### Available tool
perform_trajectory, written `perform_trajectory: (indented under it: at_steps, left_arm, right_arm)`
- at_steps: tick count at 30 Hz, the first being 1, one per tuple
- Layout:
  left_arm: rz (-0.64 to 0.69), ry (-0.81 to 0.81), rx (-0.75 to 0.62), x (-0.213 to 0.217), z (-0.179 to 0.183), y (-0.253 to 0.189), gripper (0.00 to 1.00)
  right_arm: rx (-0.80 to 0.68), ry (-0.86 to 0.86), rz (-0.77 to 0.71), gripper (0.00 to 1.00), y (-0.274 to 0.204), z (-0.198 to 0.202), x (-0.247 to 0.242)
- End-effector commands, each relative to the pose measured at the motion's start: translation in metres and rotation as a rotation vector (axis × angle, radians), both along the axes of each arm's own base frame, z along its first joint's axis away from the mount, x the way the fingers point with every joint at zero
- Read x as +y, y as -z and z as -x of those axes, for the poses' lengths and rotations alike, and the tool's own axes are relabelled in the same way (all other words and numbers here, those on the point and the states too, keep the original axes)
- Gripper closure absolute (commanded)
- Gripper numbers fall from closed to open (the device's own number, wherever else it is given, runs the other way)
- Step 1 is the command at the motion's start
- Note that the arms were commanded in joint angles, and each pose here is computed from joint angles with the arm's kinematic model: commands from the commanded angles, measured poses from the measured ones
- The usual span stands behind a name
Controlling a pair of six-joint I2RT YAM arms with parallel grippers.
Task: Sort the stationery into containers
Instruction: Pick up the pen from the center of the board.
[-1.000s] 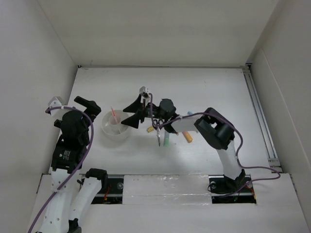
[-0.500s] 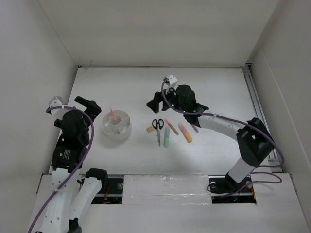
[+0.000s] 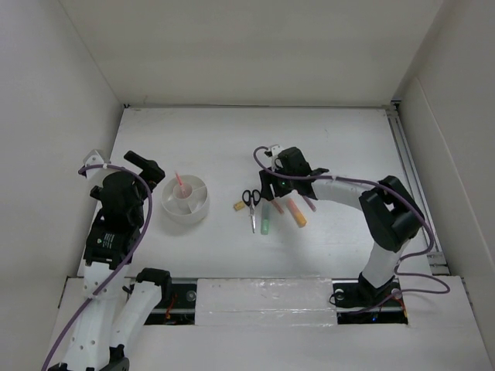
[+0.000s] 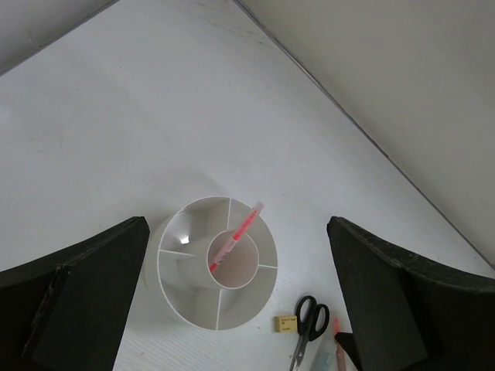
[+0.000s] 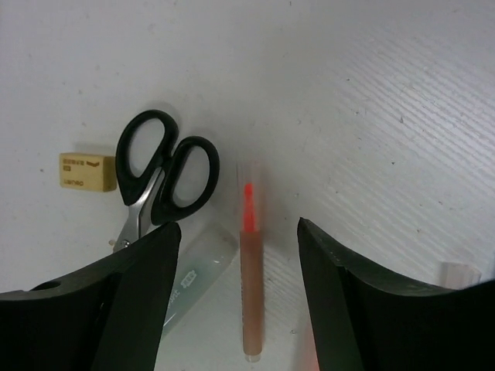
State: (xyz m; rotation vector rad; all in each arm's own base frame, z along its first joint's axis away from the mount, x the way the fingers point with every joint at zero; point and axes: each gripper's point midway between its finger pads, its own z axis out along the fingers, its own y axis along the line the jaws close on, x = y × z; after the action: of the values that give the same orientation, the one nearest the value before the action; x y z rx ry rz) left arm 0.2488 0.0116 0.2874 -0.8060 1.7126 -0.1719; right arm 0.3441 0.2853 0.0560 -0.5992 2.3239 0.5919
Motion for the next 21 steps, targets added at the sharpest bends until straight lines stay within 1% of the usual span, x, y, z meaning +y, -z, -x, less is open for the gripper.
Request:
perform_trajectory:
  at_steps: [1, 2, 4, 7, 8, 9, 11, 15, 18, 19, 20, 21]
  left_arm:
    - [-0.012, -0.002, -0.025, 0.002, -0.002, -0.006, 0.0]
    - [-0.012, -0.002, -0.025, 0.002, -0.002, -0.006, 0.0]
    - [-0.012, -0.002, -0.025, 0.002, -0.002, -0.006, 0.0]
    - [-0.011, 0.006, -0.015, 0.0, -0.004, -0.004, 0.0]
    - [-0.011, 0.006, -0.015, 0.0, -0.004, -0.004, 0.0]
    - [-0.011, 0.006, -0.015, 0.0, -0.004, -0.004, 0.0]
    - [-0.011, 0.006, -0.015, 0.0, -0.004, -0.004, 0.0]
    - [-0.011, 0.006, -0.015, 0.0, -0.004, -0.004, 0.0]
    - [-0.008, 0.015, -0.015, -0.002, -0.004, -0.003, 0.0]
    - [-0.008, 0.015, -0.015, -0.002, -0.004, -0.003, 0.0]
    - [-0.008, 0.015, -0.015, -0.002, -0.004, -0.003, 0.0]
    - [-0.008, 0.015, -0.015, -0.002, -0.004, -0.003, 0.0]
  right_arm:
    - [-0.06, 0.003, 0.052, 0.33, -0.012, -0.01, 0.01]
    - [-0.043, 0.014, 0.079, 0.33, -0.004, -0.008, 0.005]
    - [-0.057, 0.031, 0.101, 0.33, -0.002, -0.012, 0.005]
    - [-0.054, 0.039, 0.127, 0.39, 0.004, -0.012, 0.005]
    - [-0.05, 0.039, 0.13, 0.39, 0.007, -0.014, 0.006]
    - [-0.037, 0.045, 0.151, 0.43, 0.01, -0.011, 0.002]
    - [-0.048, 0.04, 0.169, 0.46, 0.01, -0.013, 0.006]
    - [-0.047, 0.048, 0.197, 0.48, 0.017, -0.014, 0.005]
    - [-0.043, 0.056, 0.212, 0.54, 0.016, -0.016, 0.004]
    - [-0.028, 0.054, 0.225, 0.56, 0.022, -0.014, 0.002]
    - [-0.039, 0.052, 0.248, 0.56, 0.02, -0.014, 0.002]
    - [-0.038, 0.049, 0.26, 0.59, 0.021, -0.013, 0.005]
